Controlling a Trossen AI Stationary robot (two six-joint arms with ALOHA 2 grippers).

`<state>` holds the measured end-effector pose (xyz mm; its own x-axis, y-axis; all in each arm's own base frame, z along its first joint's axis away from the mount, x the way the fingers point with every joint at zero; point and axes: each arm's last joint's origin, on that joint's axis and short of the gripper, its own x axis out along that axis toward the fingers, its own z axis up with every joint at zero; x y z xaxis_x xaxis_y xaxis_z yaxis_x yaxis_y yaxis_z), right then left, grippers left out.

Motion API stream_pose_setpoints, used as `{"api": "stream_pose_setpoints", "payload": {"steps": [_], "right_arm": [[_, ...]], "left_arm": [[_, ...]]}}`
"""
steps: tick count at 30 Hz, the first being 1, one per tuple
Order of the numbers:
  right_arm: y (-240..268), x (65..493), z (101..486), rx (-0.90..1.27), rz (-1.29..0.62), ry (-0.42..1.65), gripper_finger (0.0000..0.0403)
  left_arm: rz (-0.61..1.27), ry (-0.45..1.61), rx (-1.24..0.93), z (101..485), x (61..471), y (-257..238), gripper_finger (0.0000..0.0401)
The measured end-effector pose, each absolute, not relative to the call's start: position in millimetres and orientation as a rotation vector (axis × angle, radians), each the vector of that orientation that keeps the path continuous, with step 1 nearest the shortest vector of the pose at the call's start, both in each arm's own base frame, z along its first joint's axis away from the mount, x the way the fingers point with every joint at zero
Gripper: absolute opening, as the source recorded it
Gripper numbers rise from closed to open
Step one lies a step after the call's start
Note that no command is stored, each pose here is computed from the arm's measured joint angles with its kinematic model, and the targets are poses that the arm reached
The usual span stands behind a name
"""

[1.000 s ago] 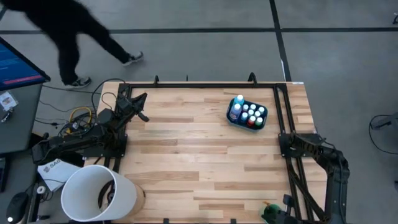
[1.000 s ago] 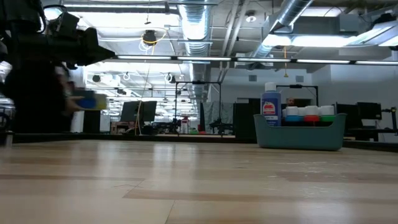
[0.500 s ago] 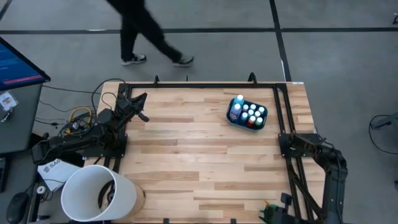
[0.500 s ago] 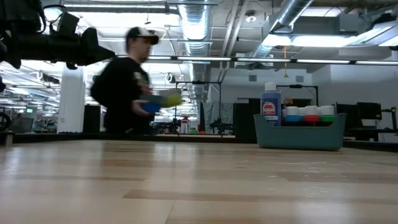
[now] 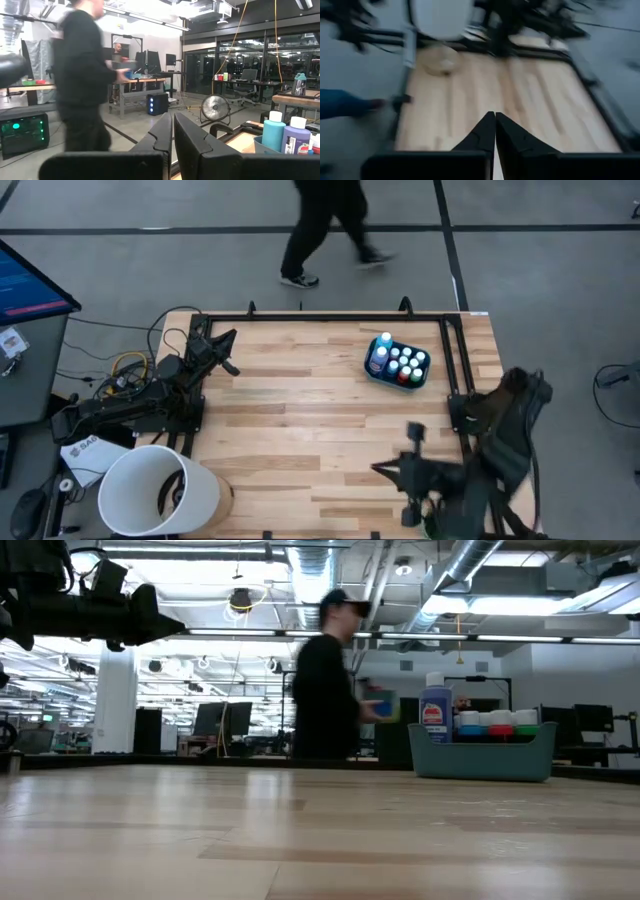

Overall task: Pick & Place Paint Supplies
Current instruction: Return to Home Position

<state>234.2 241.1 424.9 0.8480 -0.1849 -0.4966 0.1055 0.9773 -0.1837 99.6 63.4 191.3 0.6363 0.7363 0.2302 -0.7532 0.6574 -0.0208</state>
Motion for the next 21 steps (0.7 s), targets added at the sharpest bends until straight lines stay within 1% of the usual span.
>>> {"api": "stream_pose_setpoints", "payload": {"steps": [3, 7, 14, 16, 21], "right_arm": [[215.6, 252.8, 448.3, -0.146, 0.011, 0.508, 0.0003], [186.9, 274.7, 456.2, -0.177, 0.178, 0.519, 0.0002], [153.5, 287.6, 459.2, -0.171, 0.26, 0.557, 0.0001], [149.5, 283.2, 460.3, -0.169, 0.277, 0.575, 0.0001], [138.6, 265.4, 471.3, -0.173, 0.276, 0.536, 0.0]], "left_arm": [[0.852, -0.226, 0.08, 191.2, 99.6, 63.4, 0.0008], [0.852, -0.227, 0.08, 191.3, 99.6, 63.4, 0.0008], [0.852, -0.227, 0.08, 191.3, 99.6, 63.4, 0.0008], [0.852, -0.227, 0.08, 191.3, 99.6, 63.4, 0.0008], [0.852, -0.227, 0.08, 191.3, 99.6, 63.4, 0.0008]]}}
